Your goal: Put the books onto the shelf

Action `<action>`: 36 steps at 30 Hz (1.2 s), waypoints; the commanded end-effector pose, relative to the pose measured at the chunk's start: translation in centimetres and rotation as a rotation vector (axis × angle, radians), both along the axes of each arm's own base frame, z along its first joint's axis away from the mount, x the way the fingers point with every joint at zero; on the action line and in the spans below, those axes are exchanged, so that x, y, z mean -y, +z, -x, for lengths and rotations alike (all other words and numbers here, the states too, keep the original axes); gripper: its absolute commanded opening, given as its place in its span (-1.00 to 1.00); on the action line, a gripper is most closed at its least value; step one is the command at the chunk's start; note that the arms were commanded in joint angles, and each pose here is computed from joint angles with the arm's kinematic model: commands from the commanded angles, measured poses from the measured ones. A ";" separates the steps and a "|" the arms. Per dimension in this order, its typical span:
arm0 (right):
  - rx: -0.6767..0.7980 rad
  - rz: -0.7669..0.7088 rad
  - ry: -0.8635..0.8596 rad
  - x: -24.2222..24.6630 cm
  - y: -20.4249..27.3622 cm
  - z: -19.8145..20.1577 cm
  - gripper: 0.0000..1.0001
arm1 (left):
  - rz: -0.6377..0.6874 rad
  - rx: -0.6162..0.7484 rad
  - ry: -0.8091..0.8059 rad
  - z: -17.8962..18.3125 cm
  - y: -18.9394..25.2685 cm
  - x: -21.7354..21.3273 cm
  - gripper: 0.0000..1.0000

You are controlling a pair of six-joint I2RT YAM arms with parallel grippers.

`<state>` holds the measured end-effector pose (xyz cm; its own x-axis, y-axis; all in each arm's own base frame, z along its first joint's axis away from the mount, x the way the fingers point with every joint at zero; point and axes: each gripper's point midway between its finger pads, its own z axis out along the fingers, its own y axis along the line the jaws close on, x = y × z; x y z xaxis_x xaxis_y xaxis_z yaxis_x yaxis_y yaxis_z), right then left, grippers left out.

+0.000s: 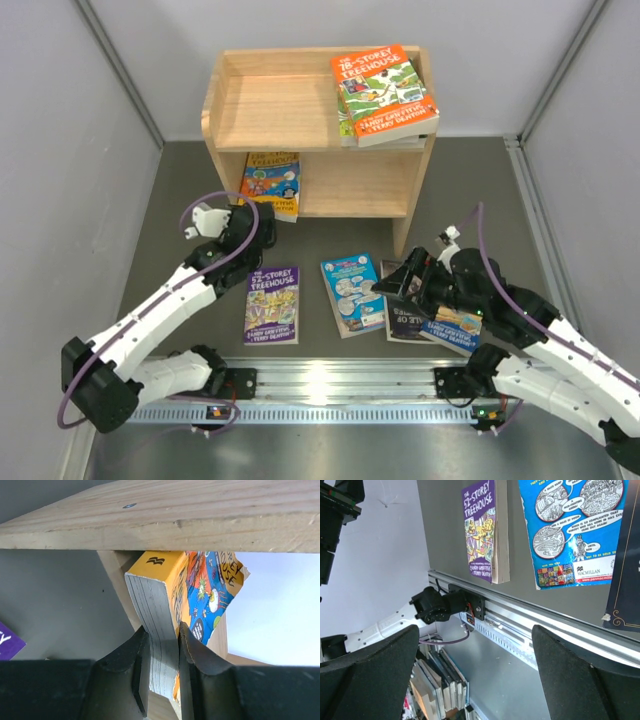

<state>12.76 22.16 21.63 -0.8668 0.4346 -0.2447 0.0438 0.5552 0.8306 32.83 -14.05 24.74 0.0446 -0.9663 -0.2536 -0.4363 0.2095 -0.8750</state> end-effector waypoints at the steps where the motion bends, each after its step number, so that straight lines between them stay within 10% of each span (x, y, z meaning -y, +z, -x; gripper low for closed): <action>1: 0.039 0.021 0.006 0.3 0.1 -0.3 0.88 | -0.125 -0.051 0.046 -0.6 -1.8 -1.8 -0.48; 5: 0.062 0.061 0.024 0.8 -0.3 -0.1 0.92 | -0.133 -0.072 -0.038 -0.1 -2.0 -0.8 0.00; 8: 0.068 0.091 0.031 1.3 -1.1 0.1 0.94 | -0.157 -0.101 -0.111 1.4 -1.7 -0.7 0.97; 22: 0.104 0.067 0.158 -0.9 -1.1 0.2 0.97 | -0.325 -0.103 -0.390 8.2 -0.5 -2.3 0.97; 36: 0.039 0.064 0.351 -10.0 -4.0 -1.3 0.96 | -0.366 -0.670 -0.550 13.6 -15.2 -7.3 0.97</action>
